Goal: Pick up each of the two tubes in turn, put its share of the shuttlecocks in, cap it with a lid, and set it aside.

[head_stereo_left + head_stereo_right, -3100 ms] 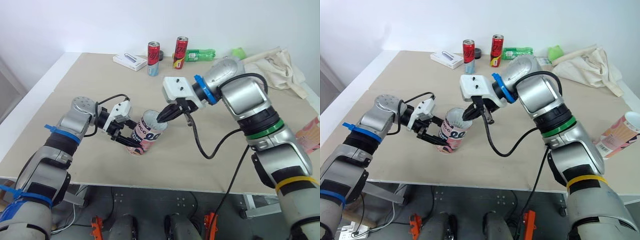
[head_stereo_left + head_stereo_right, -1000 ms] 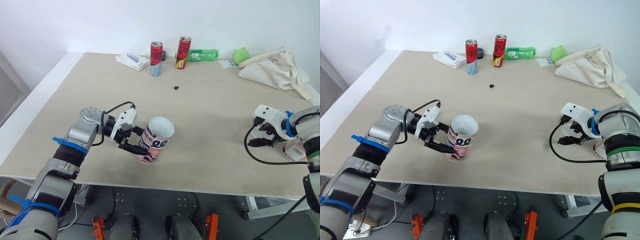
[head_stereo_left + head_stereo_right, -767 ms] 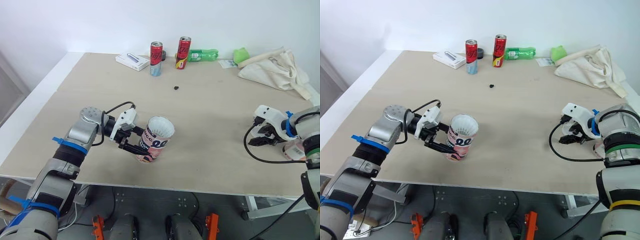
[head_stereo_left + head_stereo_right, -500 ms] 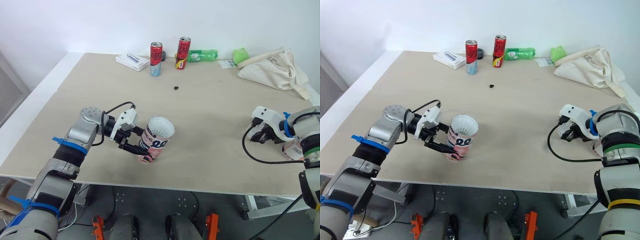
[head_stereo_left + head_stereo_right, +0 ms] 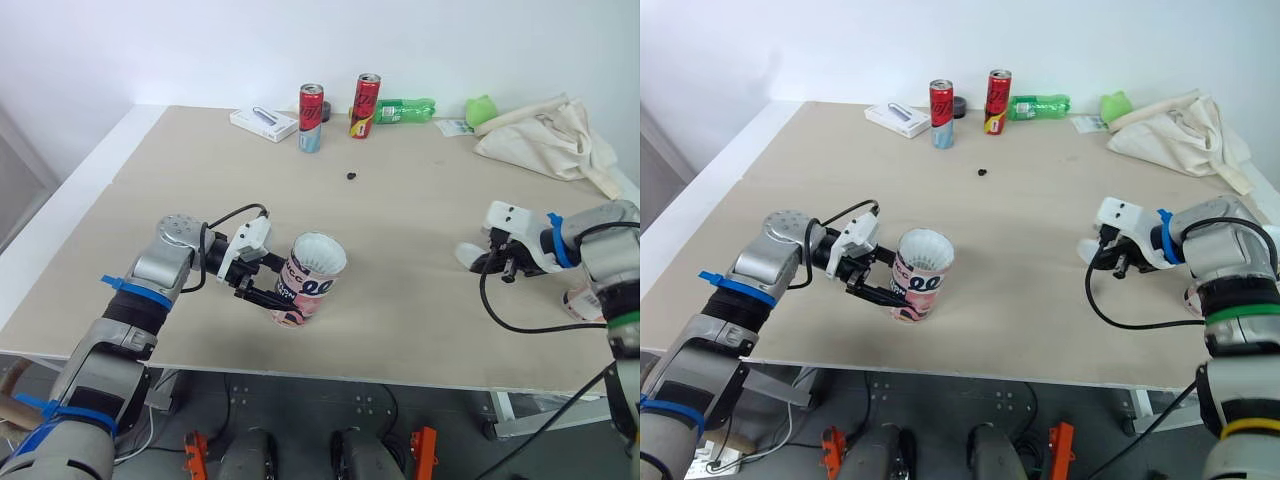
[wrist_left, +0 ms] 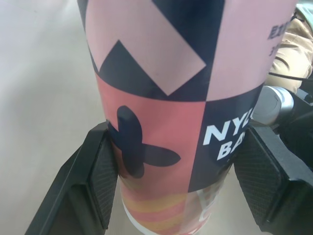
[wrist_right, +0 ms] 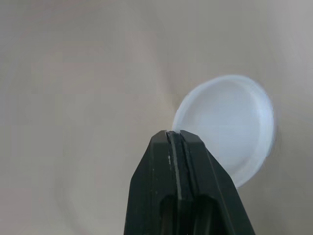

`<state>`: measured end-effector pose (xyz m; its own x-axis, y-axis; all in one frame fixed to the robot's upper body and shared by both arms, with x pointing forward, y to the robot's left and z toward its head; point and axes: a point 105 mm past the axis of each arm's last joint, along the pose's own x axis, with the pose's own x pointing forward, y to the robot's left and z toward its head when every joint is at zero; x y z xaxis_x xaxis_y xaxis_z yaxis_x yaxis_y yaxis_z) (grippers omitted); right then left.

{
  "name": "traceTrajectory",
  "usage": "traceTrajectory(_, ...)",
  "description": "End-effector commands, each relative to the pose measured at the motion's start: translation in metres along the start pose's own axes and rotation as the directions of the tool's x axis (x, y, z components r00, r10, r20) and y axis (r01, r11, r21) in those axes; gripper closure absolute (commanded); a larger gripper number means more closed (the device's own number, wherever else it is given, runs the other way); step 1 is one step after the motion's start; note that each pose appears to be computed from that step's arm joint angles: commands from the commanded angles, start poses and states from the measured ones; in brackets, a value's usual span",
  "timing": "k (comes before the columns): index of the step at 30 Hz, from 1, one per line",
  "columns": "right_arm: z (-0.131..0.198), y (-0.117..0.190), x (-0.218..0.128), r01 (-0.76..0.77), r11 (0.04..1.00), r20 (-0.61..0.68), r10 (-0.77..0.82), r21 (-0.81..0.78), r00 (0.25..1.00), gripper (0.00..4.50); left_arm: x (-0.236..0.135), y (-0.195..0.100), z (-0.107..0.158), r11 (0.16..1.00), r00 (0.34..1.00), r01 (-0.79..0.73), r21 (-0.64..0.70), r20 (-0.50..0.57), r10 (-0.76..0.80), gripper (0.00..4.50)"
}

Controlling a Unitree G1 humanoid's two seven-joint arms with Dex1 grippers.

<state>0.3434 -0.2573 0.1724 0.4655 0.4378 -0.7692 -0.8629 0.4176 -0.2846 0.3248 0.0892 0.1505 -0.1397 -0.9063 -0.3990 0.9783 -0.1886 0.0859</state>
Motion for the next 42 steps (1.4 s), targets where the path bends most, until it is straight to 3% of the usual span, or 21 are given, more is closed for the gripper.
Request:
traceTrajectory(1,0.036,0.016,-0.025,0.037,0.989,0.097,-0.023,-0.141,0.995,4.4,-0.005,0.001,-0.003,1.0,1.0,-0.016,-0.002,-0.023,0.016,1.46)
traceTrajectory(7,0.092,0.045,-0.043,0.043,0.944,0.234,0.037,-0.328,0.972,4.4,-0.006,0.004,0.0,1.0,1.0,-0.017,0.004,-0.026,0.017,1.46)
traceTrajectory(11,0.143,0.079,-0.059,0.013,0.843,0.319,0.189,-0.538,0.929,4.4,-0.006,0.005,0.0,1.0,0.999,-0.016,0.006,-0.027,0.016,1.46)
traceTrajectory(14,0.162,0.097,-0.06,-0.029,0.759,0.297,0.29,-0.65,0.91,4.4,-0.006,0.005,0.001,1.0,1.0,-0.014,0.008,-0.027,0.015,1.46)
traceTrajectory(25,0.201,0.098,-0.024,-0.112,0.546,0.12,0.371,-0.83,0.921,4.4,-0.005,0.006,0.005,1.0,1.0,-0.015,0.017,-0.011,0.015,1.46)
traceTrajectory(31,0.203,0.109,-0.016,-0.172,0.459,0.043,0.421,-0.872,0.906,4.4,-0.004,0.005,0.007,1.0,1.0,-0.021,0.015,0.006,0.021,1.46)
traceTrajectory(42,0.204,0.124,-0.025,-0.22,0.416,0.02,0.5,-0.882,0.866,4.4,-0.003,0.004,0.006,1.0,1.0,-0.025,0.012,0.008,0.025,1.46)
